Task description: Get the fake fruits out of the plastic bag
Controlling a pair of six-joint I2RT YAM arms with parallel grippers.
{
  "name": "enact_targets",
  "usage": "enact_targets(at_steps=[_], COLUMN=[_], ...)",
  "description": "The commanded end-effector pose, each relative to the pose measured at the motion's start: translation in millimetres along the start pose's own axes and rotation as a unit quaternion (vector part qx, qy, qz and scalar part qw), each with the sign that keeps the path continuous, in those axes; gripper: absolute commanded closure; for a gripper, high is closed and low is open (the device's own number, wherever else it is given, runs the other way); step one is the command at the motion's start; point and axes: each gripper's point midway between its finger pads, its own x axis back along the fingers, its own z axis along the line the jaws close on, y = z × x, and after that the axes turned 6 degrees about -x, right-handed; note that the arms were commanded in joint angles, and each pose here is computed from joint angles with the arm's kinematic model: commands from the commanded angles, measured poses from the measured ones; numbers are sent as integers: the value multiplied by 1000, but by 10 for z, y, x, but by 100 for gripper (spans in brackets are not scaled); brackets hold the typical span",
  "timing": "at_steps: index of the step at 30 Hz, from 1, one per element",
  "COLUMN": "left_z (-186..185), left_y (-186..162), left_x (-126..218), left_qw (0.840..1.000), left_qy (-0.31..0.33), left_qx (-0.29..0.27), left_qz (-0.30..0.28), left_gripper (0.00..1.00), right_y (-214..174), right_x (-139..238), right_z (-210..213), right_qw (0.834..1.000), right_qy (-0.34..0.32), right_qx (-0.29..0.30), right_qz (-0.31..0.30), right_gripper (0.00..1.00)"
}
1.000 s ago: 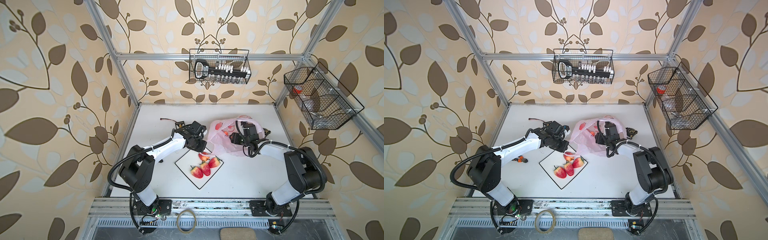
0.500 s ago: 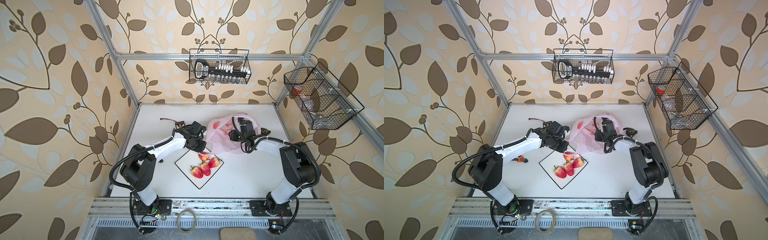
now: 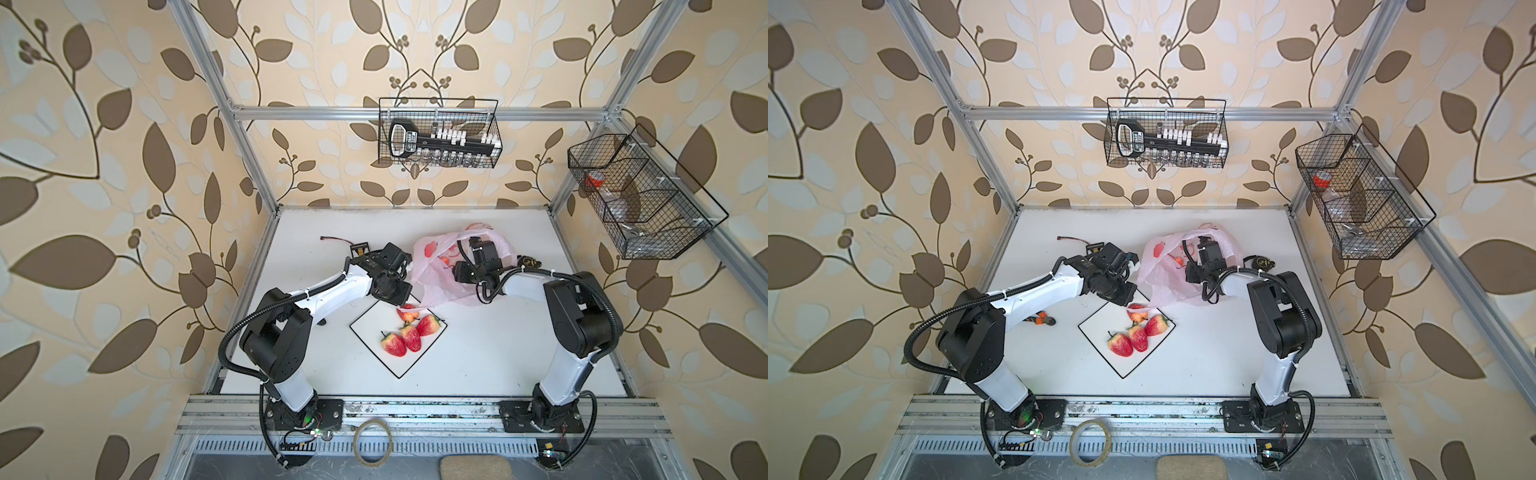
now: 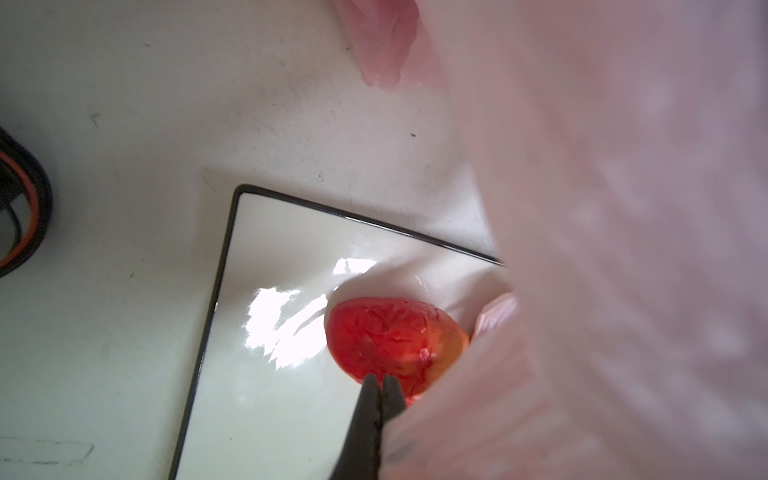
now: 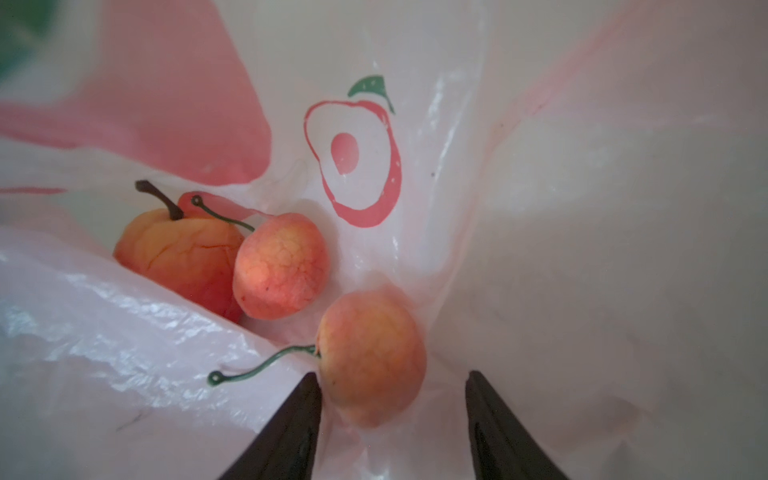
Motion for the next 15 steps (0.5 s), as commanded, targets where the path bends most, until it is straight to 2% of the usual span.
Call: enact_targets(at_steps=[1, 4, 8, 15], left_z=[-3, -7, -10, -27], left_y=[41, 37, 23, -2], left_x=[62, 64, 55, 70], left_qw=[1000, 1000, 1000, 1000], left_qy=[4, 4, 2, -3], left_qx=[-10, -11, -10, -10], left_qz=[-7, -6, -2, 0], left_gripper=[100, 100, 100, 100], right_y=[68, 100, 152, 353], right_x=[-80, -123, -125, 23], right_z=[68, 81, 167, 320], right_qw=[1000, 1000, 1000, 995], right_qy=[4, 5, 24, 68], right_qx=[4, 2, -9, -59], right_qz=[-3, -6, -9, -39], right_gripper=[46, 47, 44, 41])
